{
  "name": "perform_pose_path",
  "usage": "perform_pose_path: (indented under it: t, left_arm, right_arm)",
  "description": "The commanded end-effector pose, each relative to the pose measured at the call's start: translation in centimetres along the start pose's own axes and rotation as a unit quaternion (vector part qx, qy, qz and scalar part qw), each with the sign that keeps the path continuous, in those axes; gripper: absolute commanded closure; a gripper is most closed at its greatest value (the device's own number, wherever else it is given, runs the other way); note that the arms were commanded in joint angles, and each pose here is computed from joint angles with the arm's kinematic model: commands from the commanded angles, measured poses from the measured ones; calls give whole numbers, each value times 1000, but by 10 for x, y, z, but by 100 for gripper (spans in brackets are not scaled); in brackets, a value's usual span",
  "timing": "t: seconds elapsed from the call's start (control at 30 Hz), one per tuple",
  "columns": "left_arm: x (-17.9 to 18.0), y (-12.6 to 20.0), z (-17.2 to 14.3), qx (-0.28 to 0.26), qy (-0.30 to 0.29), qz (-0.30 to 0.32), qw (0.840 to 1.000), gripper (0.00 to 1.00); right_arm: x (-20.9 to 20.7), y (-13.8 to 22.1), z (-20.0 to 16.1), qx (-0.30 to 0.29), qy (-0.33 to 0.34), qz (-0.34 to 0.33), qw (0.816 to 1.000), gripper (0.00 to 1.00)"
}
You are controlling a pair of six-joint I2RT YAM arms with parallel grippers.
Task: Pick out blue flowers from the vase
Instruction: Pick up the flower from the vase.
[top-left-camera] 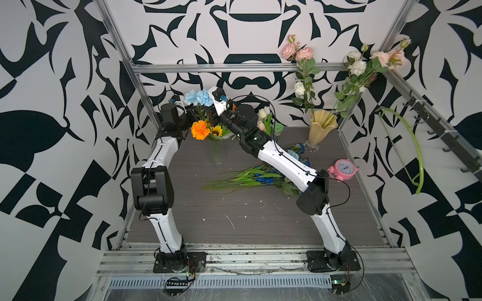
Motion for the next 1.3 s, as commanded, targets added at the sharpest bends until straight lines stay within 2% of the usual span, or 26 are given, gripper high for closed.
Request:
perform_pose_path:
  t: [0.0, 0.13, 0.23, 0.37, 0.5, 0.63, 0.77, 1.07, 1.2, 1.27]
  left_arm:
    - [-17, 10, 11, -10, -17, -14, 1000, 24]
    - [-16, 9, 12, -12, -16, -12, 1000, 24]
    - [-15, 8, 11, -11, -13, -11, 1000, 24]
    - [-11, 8, 8, -10, -12, -5, 1000, 23]
    - [-9, 8, 6, -9, -13, 2, 1000, 24]
    - [-6, 7, 5, -7, -11, 5, 1000, 24]
    - [-4, 6, 3, -6, -12, 8, 1000, 24]
    - [-5, 11, 3, -6, -17, 10, 1000, 24]
    - [-6, 15, 5, -5, -17, 9, 1000, 24]
    - [-8, 18, 6, -5, -21, 9, 1000, 24]
  right_arm:
    - [-2, 7, 26, -32, -4, 0, 999, 71]
    - [-2, 11, 29, -30, 0, 4, 1000, 67]
    - [-5, 16, 38, -46, 2, -2, 999, 77]
    - [-8, 19, 57, -65, 5, -6, 998, 84]
    - [-12, 24, 89, -97, 7, 1, 995, 95]
    - [-16, 34, 124, -132, 5, 3, 991, 100]
    - [-24, 51, 162, -168, -11, -10, 986, 100]
    - [-38, 112, 241, -235, -79, -16, 969, 100]
    - [-50, 161, 257, -258, -152, -45, 953, 100]
    - [-72, 190, 252, -265, -200, -89, 939, 100]
Point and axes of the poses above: each gripper's point midway between its finger pads, its own y axis back along the fingers, its own x axis along the line the jaws close on, z = x × y, the point moved 6 cm from there along y, back along the fingers, and after that the axes turned 1 degree about y, right-handed, at the moved point
